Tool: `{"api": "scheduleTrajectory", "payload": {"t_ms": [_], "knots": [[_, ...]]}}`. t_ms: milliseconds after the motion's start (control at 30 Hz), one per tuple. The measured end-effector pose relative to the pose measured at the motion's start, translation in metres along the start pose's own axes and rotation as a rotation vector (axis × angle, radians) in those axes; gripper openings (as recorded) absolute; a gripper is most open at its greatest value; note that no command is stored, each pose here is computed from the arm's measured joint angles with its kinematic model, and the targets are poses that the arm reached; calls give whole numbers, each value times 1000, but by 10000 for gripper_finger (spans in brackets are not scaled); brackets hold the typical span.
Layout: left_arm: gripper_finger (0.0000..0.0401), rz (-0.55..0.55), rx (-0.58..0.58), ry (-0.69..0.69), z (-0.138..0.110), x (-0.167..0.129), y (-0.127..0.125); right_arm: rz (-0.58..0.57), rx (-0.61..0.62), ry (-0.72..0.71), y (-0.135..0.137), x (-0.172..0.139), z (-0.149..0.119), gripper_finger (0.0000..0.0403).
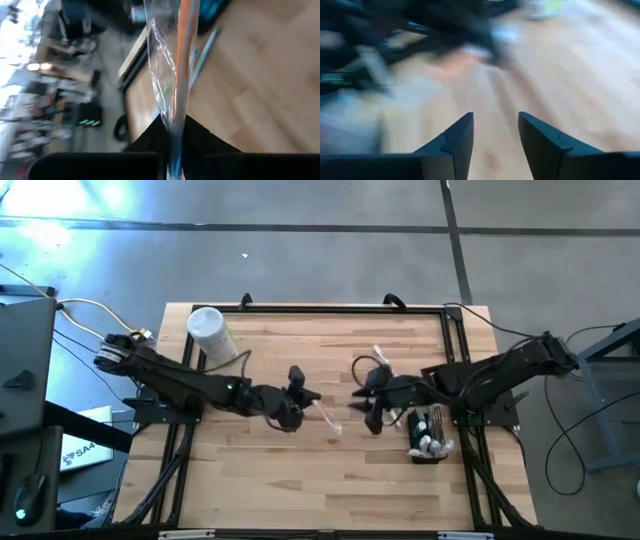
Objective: Pick & Place toothbrushing station
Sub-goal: Put the orange toothbrush into the black mesh organizer
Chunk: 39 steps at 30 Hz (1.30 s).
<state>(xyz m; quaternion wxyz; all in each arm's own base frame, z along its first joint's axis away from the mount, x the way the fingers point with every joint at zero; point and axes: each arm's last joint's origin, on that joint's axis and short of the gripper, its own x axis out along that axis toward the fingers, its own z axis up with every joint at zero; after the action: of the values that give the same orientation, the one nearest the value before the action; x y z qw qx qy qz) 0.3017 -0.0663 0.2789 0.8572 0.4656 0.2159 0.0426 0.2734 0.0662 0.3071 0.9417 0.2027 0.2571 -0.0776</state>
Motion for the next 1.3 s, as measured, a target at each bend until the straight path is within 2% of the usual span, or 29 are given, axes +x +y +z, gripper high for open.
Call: {"api": "scheduleTrajectory", "payload": {"t_ms": [67,133,233,333,533,667,900,1133,1300], "knots": [[17,-59,-98,-73,-1,-9,9,-74,-8,-15,-4,-5,0,143],[17,-125,-234,-170,-3,-16,20,-91,-18,-45,-3,-10,1,136],[17,-204,-428,-282,-8,-15,33,-33,-90,-95,8,-15,2,129],[17,-231,-524,-307,-13,-10,39,35,-169,-172,21,-16,5,125],[17,-204,-566,-345,-12,3,34,74,-249,-320,35,-19,13,124],[17,-196,-587,-362,-12,6,32,57,-307,-337,36,-15,14,124],[17,-190,-589,-363,-12,8,31,32,-386,-332,35,10,12,124],[17,-193,-588,-360,-12,9,30,48,-473,-429,41,16,17,124],[17,-198,-586,-352,-12,9,30,98,-520,-446,41,16,20,124]]}}
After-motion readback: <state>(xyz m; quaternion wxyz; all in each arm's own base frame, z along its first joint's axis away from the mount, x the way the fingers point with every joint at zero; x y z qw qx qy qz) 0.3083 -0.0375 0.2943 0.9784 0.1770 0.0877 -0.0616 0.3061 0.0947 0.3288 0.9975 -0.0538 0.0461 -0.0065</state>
